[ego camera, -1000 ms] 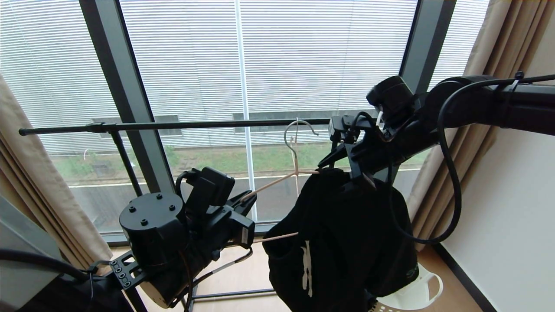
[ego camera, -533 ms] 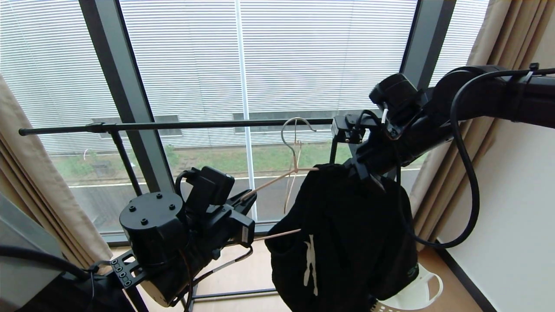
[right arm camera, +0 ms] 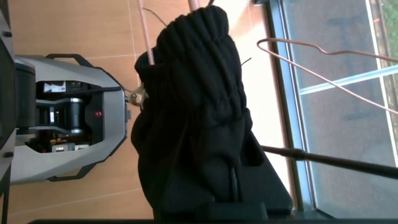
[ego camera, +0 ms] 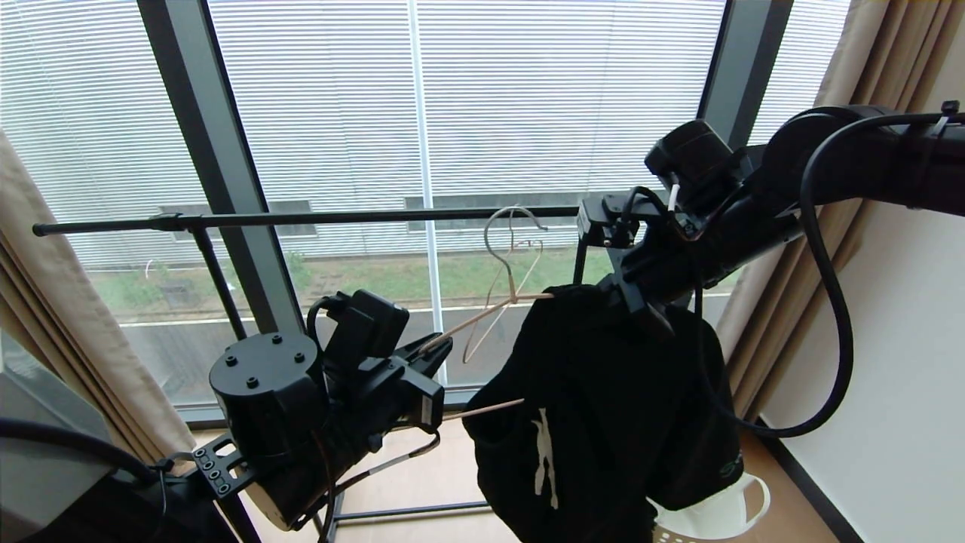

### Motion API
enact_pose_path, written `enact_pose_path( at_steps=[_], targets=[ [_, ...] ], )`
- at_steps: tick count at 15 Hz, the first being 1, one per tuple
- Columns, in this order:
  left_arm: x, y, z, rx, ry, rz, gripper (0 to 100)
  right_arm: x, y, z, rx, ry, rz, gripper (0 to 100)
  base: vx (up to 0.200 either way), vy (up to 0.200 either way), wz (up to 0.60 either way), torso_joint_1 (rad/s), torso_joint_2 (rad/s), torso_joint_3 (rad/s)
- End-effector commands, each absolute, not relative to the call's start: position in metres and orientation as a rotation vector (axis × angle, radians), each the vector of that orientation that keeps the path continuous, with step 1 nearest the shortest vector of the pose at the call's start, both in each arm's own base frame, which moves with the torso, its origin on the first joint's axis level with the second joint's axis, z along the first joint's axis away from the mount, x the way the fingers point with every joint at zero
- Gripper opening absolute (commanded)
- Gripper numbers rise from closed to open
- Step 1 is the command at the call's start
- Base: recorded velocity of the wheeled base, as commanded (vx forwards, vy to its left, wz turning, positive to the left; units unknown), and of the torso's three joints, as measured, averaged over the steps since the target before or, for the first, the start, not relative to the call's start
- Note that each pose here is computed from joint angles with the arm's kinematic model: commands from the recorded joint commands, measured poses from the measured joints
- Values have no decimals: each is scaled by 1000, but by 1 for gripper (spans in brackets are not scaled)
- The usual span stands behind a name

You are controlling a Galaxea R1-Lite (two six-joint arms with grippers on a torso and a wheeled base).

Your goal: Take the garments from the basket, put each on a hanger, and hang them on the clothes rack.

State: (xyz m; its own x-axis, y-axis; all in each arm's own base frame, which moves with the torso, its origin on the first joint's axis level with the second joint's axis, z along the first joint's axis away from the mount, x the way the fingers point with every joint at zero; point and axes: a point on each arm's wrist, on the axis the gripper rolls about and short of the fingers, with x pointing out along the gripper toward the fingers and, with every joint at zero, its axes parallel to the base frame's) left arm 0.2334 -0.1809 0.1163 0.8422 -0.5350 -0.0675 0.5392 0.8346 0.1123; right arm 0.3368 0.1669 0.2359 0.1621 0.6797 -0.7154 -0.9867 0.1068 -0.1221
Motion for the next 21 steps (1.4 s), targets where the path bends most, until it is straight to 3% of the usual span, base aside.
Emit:
enact_pose_path(
  at_steps=[1, 5, 11, 13, 17, 21],
  targets=[
    [234, -179, 115, 125, 41, -563, 100, 336, 167, 236, -676, 563, 1329, 0, 0, 0, 0, 0, 0, 0],
    [227, -171, 124, 91, -15, -560, 100, 334, 167, 238, -675, 564, 1329, 0, 0, 0, 0, 0, 0, 0],
    [225, -136, 131, 56, -90, -451, 100, 315, 158, 252, -675, 548, 1326, 0, 0, 0, 0, 0, 0, 0],
    [223, -130, 141, -4, -114, -438, 100, 311, 156, 253, -675, 549, 1324, 0, 0, 0, 0, 0, 0, 0],
    [215, -112, 142, -135, -71, -408, 100, 308, 153, 258, -667, 546, 1312, 0, 0, 0, 0, 0, 0, 0],
    [209, -110, 130, -119, -9, -477, 100, 309, 153, 259, -669, 537, 1313, 0, 0, 0, 0, 0, 0, 0]
  ],
)
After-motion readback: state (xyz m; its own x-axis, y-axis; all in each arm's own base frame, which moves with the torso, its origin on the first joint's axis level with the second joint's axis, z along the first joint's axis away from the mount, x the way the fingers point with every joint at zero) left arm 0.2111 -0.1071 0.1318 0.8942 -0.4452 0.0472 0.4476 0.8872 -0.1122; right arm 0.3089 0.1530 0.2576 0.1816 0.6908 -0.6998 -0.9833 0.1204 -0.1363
